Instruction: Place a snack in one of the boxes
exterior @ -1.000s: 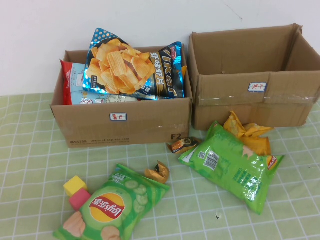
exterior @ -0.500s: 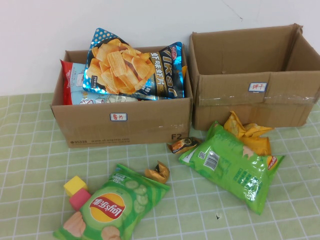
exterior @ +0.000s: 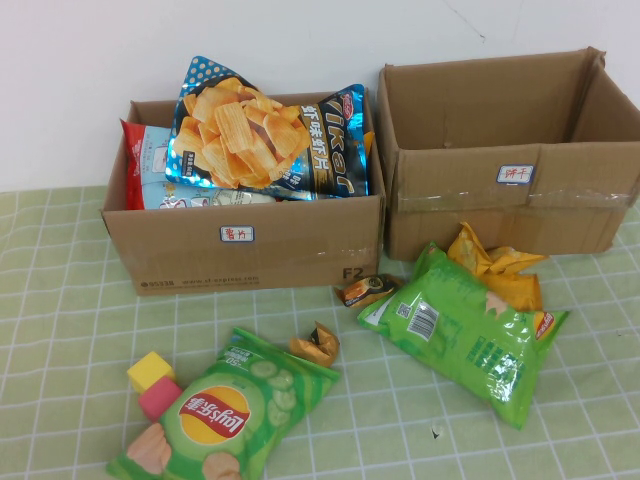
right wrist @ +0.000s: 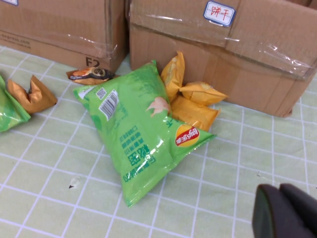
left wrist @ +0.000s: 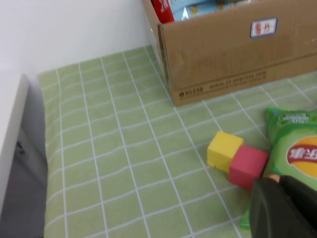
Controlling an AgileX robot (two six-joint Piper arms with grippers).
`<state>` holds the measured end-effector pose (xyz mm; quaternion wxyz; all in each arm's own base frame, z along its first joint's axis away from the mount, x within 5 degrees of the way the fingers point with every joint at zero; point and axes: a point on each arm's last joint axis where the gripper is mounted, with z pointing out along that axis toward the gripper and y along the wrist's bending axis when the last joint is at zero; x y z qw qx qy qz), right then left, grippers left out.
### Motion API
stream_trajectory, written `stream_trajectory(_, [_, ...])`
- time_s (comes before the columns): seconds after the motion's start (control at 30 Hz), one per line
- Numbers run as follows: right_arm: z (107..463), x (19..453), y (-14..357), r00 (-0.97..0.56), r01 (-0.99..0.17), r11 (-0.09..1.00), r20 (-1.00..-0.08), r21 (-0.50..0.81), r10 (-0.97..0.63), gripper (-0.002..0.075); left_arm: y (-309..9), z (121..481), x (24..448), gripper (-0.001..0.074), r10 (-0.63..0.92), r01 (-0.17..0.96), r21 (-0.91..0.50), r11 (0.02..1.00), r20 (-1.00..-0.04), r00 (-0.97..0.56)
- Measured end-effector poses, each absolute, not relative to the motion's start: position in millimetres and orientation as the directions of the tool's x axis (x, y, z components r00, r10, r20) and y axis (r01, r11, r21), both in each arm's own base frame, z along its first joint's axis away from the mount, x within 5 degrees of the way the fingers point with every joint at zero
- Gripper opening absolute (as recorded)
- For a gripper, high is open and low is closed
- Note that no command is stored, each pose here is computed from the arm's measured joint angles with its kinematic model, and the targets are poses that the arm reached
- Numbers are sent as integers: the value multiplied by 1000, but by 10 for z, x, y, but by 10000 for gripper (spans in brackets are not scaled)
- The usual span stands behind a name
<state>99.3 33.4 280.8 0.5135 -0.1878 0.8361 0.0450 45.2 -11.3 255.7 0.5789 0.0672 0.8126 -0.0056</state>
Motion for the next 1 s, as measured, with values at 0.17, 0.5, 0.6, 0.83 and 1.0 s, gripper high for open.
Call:
stream_trajectory(0.17, [2807, 993, 333, -404, -360, 925, -875, -118, -268, -2, -116, 2546, 448, -3, 104, 120, 67, 990, -937, -332])
stream_trajectory(0.5, [2807, 993, 333, -404, -360, 925, -875, -118, -268, -2, -14, 2234, 482, -2, 197, 7, 198, 980, -971, -132])
stream_trajectory(0.6, [2807, 993, 333, -404, -360, 925, -875, -118, -268, -2, 12, 1967, 547, -2, 163, -23, 167, 986, -979, -121])
stream_trajectory(0.83, [2807, 990, 332, -403, -360, 925, -875, -118, -268, -2, -9, 1756, 529, -2, 71, 13, 70, 997, -960, -269])
stream_trajectory(1.0, [2807, 990, 332, -403, -360, 925, -875, -118, -268, -2, -16, 1757, 525, -2, 27, 14, 24, 1000, -960, -279])
